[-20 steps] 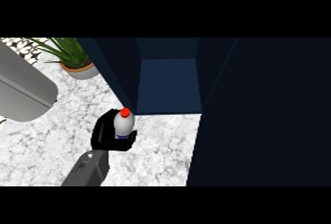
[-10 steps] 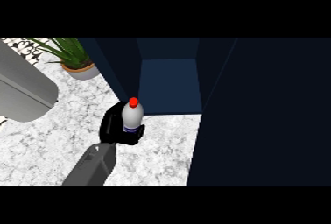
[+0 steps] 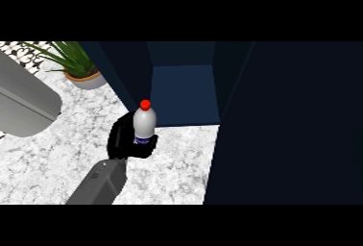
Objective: Pick up the bottled water, place it into the cabinet and close the cabinet
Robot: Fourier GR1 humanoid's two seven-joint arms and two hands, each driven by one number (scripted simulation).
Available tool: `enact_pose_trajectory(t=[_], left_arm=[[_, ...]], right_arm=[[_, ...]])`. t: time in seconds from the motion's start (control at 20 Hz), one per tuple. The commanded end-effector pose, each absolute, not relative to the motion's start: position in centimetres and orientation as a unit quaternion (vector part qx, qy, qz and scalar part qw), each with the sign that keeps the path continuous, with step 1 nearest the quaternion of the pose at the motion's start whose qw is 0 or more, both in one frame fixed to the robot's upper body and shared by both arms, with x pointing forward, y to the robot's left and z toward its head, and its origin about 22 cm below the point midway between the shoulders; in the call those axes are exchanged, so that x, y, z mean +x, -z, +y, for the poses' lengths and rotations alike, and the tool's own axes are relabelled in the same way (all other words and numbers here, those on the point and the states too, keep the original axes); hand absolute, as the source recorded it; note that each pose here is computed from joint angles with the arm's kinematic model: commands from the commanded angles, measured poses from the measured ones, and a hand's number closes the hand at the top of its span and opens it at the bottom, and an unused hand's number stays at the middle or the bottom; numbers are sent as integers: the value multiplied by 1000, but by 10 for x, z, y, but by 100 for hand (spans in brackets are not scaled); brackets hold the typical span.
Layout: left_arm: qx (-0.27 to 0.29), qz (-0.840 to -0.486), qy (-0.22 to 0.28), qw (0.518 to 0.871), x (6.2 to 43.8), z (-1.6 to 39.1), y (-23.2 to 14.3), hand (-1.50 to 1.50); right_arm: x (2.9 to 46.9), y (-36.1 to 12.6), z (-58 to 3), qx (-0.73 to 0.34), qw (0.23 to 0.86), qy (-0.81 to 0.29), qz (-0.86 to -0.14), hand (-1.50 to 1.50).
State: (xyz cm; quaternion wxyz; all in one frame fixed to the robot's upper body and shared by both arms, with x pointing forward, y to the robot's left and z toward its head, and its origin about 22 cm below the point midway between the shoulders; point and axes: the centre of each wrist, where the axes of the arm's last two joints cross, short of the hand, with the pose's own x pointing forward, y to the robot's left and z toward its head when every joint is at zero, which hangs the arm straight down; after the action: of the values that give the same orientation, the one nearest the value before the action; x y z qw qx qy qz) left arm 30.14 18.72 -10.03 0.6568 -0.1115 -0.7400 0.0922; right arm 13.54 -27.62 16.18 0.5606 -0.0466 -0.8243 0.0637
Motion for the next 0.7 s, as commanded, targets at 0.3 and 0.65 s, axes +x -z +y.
enact_pose_trajectory(t=[0.3, 0.65], left_arm=[[-157, -776, -48, 610, 355, 105, 13, 150], [-83, -779, -52, 620, 362, 102, 5, 150]], right_arm=[[142, -158, -289, 19, 550, -39, -834, -150], [144, -161, -301, 21, 550, -49, -834, -150]])
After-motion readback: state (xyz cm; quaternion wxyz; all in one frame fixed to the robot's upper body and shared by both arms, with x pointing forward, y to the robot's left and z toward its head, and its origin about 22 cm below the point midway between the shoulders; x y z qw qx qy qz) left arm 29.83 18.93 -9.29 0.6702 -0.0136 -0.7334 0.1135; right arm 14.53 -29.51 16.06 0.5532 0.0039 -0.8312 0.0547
